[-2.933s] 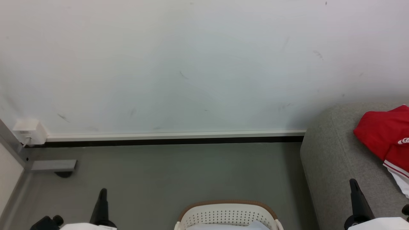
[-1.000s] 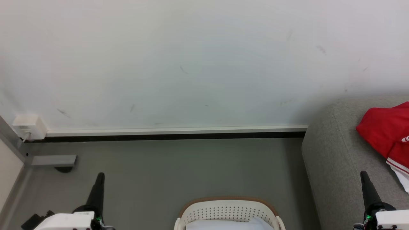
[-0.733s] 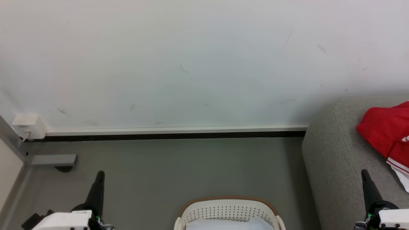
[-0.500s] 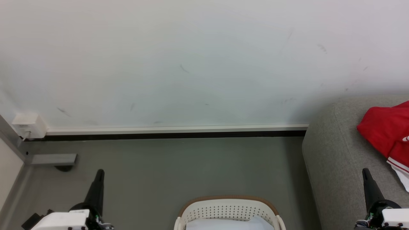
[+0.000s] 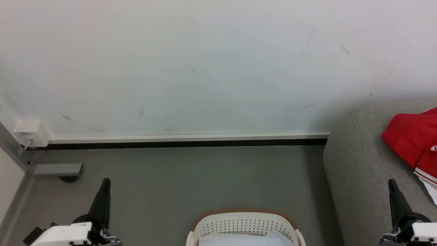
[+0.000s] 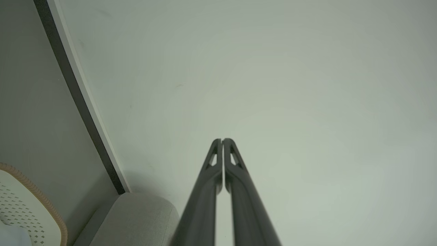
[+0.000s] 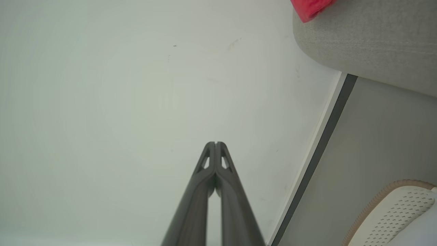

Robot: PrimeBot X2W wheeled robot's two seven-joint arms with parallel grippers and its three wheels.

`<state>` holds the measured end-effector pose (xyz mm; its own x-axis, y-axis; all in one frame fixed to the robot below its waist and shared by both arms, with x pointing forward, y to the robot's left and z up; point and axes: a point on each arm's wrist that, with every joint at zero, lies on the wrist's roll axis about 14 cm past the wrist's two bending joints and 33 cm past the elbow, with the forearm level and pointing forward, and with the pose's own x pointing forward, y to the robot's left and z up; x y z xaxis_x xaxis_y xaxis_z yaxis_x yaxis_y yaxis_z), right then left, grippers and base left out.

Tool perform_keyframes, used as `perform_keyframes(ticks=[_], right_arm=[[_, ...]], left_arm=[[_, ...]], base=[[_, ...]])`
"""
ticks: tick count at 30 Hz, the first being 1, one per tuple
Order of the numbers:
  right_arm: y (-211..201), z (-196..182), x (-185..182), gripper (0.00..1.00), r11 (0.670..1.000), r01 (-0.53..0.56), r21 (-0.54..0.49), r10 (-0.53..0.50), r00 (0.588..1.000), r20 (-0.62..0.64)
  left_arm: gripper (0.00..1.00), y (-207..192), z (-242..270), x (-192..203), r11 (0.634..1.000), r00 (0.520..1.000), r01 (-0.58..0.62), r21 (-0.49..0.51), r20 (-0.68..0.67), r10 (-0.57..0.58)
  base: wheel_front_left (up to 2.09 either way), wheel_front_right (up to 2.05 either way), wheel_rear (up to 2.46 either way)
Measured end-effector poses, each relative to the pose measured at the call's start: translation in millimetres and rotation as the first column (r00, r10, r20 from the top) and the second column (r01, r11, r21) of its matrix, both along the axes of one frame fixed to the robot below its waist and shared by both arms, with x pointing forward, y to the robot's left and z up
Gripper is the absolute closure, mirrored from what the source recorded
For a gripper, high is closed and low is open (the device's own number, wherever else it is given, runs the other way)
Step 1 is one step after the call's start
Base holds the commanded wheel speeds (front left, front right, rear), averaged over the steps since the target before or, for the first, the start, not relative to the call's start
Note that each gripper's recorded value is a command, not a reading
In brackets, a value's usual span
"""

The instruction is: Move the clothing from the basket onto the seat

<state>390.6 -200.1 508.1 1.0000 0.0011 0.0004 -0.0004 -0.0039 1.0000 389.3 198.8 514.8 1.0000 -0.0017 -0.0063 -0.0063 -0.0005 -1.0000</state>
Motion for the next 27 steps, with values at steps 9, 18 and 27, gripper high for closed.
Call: perform_keyframes(ticks=[9,18,27], right_arm=[[0.0,0.1,0.0,1.0,1.0,0.0,0.001,0.0,1.0,0.0],[0.2,0.1,0.0,1.0,1.0,0.0,0.001,0.0,1.0,0.0],[0.3,0.1,0.0,1.0,1.0,-0.001,0.002,0.001,1.0,0.001]], left_arm=[[1.0,0.1,0.1,0.0,1.0,1.0,0.0,0.0,0.001,0.0],[1.0,0.1,0.2,0.0,1.0,1.0,0.0,0.0,0.001,0.0],[1.0,0.1,0.2,0.0,1.0,1.0,0.0,0.0,0.001,0.0]], base=[[0.0,0.0,0.0],[0.0,0.0,0.0],[0.0,0.0,0.0]])
